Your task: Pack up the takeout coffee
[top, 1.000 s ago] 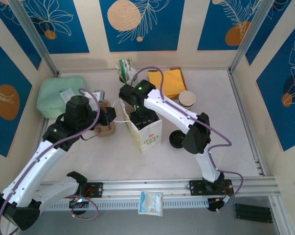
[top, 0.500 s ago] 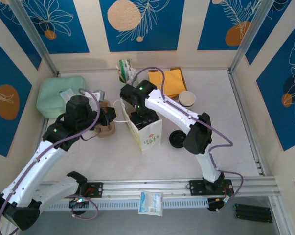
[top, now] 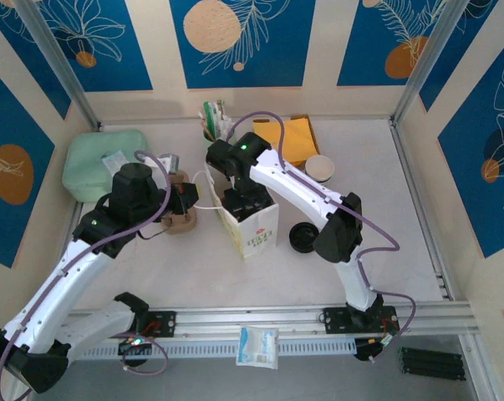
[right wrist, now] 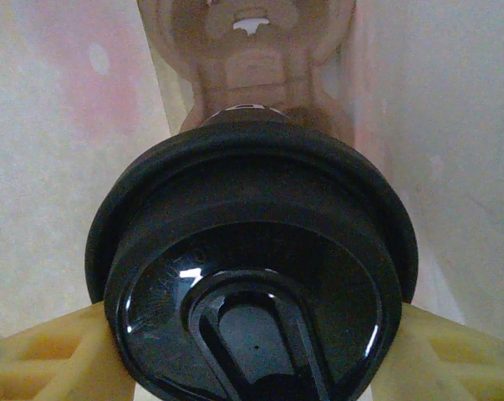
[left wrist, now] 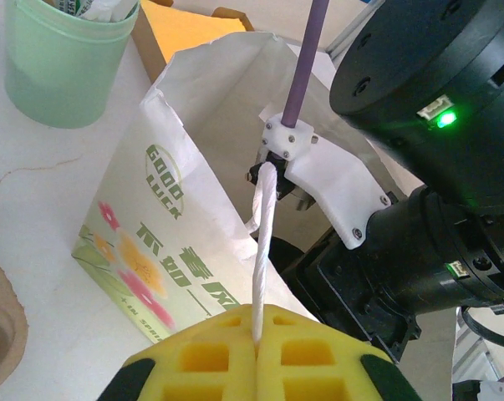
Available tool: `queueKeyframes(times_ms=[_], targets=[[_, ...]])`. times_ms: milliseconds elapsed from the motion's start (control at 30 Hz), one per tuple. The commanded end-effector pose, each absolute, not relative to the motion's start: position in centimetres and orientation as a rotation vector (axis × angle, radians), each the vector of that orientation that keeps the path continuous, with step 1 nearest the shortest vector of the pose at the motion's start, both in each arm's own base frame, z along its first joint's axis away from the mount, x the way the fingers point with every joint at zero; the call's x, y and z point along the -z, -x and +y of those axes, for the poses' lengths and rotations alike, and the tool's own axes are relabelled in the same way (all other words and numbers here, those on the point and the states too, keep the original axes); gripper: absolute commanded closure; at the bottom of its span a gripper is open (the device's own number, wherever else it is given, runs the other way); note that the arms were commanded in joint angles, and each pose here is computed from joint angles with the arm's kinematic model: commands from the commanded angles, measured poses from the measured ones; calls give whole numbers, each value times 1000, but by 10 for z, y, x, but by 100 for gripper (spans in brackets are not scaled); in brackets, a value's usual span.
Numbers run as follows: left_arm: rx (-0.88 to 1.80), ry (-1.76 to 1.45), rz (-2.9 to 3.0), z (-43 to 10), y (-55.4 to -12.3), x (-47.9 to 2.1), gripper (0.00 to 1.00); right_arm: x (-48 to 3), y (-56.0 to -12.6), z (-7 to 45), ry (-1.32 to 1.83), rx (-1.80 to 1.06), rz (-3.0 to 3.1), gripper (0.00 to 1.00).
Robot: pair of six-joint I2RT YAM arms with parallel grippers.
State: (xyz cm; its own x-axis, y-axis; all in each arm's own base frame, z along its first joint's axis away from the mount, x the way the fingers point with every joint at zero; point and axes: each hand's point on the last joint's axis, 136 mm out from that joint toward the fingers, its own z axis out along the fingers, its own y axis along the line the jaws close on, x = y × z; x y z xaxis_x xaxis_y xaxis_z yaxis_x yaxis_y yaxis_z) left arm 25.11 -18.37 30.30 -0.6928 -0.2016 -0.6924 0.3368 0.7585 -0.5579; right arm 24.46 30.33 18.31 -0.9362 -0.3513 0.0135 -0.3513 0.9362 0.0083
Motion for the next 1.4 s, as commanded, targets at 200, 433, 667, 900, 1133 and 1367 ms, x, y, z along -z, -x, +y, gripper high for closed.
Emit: queueKeyframes(times_ms=[200,433,667,900,1133,1367], targets=[[860,-93,2150,-179,-252,-310,98,-171,-225,296,-533,-27,-2972,41],[860,-93,2149,-179,-252,-310,98,-161,-224,291,-552,-92,-2962,41],[859,-92,2153,-179,-252,-309,98,-161,-222,287,-606,-147,-2959,41],[846,-85,2158,-177,-252,-309,98,-164,-222,287,-607,-137,-2973,41],[844,-81,2159,-177,-252,-309,98,-164,-222,289,-604,-128,-2980,41],[841,-80,2160,-176,-252,-309,98,-163,-223,288,-598,-131,-2981,41]])
